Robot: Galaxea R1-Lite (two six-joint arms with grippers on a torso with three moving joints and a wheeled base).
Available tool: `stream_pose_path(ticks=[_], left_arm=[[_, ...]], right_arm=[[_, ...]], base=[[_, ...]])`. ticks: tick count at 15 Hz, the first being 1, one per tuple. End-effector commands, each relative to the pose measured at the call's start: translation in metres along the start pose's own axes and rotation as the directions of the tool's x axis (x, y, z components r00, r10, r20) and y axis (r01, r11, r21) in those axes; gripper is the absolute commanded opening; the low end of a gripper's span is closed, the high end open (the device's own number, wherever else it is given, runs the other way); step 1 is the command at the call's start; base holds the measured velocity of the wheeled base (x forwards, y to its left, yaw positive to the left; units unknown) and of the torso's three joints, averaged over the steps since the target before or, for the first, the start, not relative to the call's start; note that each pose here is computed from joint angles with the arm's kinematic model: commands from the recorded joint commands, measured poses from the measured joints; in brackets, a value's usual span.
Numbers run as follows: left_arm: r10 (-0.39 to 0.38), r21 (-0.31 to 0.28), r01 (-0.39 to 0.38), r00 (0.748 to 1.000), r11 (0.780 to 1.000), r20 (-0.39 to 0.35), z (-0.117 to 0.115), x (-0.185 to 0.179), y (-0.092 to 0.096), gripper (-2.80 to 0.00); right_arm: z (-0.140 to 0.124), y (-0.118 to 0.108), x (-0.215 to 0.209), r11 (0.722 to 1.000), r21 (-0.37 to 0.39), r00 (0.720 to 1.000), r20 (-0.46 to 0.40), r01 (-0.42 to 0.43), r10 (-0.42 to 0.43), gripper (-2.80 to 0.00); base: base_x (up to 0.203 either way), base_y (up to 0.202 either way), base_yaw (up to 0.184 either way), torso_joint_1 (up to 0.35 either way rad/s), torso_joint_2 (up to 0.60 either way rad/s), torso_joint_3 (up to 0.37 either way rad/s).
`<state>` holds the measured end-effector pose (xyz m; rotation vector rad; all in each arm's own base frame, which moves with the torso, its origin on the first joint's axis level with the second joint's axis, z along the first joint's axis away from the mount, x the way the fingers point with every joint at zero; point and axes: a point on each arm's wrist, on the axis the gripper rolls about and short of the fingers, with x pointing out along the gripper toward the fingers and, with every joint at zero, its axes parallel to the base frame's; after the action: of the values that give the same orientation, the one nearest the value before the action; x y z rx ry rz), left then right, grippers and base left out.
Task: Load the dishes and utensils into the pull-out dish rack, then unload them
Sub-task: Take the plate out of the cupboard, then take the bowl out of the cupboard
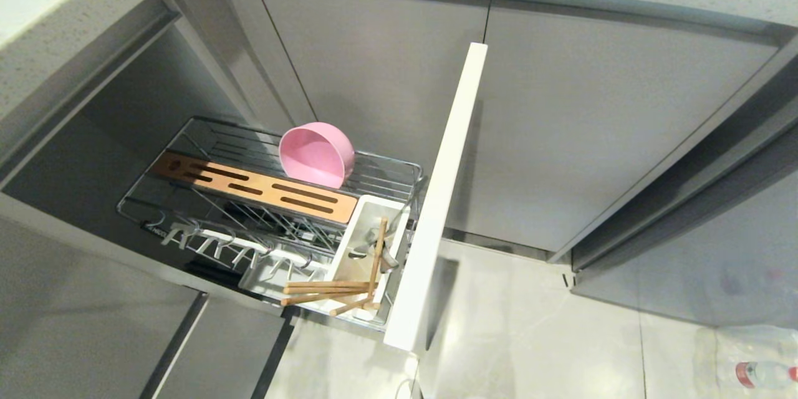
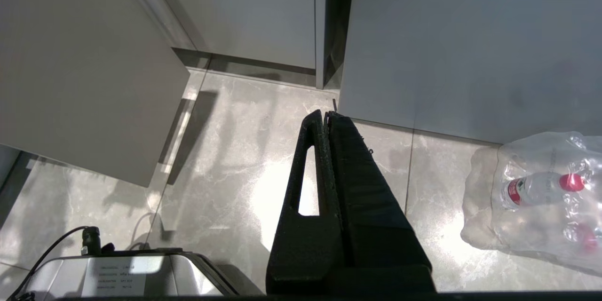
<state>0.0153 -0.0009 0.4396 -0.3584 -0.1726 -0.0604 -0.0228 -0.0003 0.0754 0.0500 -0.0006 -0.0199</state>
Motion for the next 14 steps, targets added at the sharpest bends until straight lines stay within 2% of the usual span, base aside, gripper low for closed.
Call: stream_pose_path(ticks=[1, 3, 5, 8, 10, 14], left_arm=[[-0.042, -0.113, 0.039, 0.999, 0.993, -0.021, -0.002, -0.002, 0.000, -2.80], [-0.094, -0.205, 0.077, 0.993, 0.976, -0.071, -0.005, 0.012, 0.000, -2.80], [-0.094, -0.275, 0.060, 0.989, 0.959, -0.113, -0.009, 0.030, 0.001, -2.80], [-0.148, -0.378, 0.066, 0.970, 0.923, -0.193, -0.019, 0.051, -0.004, -2.80], [-0.150, -0.413, 0.035, 0.957, 0.910, -0.247, -0.029, 0.066, -0.008, -2.80], [-0.135, -0.407, -0.013, 0.933, 0.914, -0.334, -0.051, 0.082, -0.019, -2.80]], right_arm=[[-0.001, 0.000, 0.000, 1.000, 0.001, 1.000, -0.003, 0.000, 0.000, -2.80], [0.000, 0.000, 0.000, 1.000, 0.001, 1.000, -0.003, 0.000, 0.000, -2.80], [0.000, 0.000, 0.000, 1.000, 0.001, 1.000, -0.002, 0.000, 0.000, -2.80], [0.000, 0.000, 0.000, 1.000, 0.001, 1.000, -0.002, 0.000, 0.000, -2.80], [0.000, 0.000, 0.000, 1.000, 0.001, 1.000, -0.002, 0.000, 0.000, -2.80], [0.000, 0.000, 0.000, 1.000, 0.001, 1.000, -0.002, 0.000, 0.000, -2.80]], base=[[0.000, 0.000, 0.000, 0.000, 0.00, 0.000], [0.000, 0.000, 0.000, 0.000, 0.00, 0.000], [0.000, 0.000, 0.000, 0.000, 0.00, 0.000], [0.000, 0.000, 0.000, 0.000, 0.00, 0.000], [0.000, 0.000, 0.000, 0.000, 0.00, 0.000], [0.000, 0.000, 0.000, 0.000, 0.00, 0.000]])
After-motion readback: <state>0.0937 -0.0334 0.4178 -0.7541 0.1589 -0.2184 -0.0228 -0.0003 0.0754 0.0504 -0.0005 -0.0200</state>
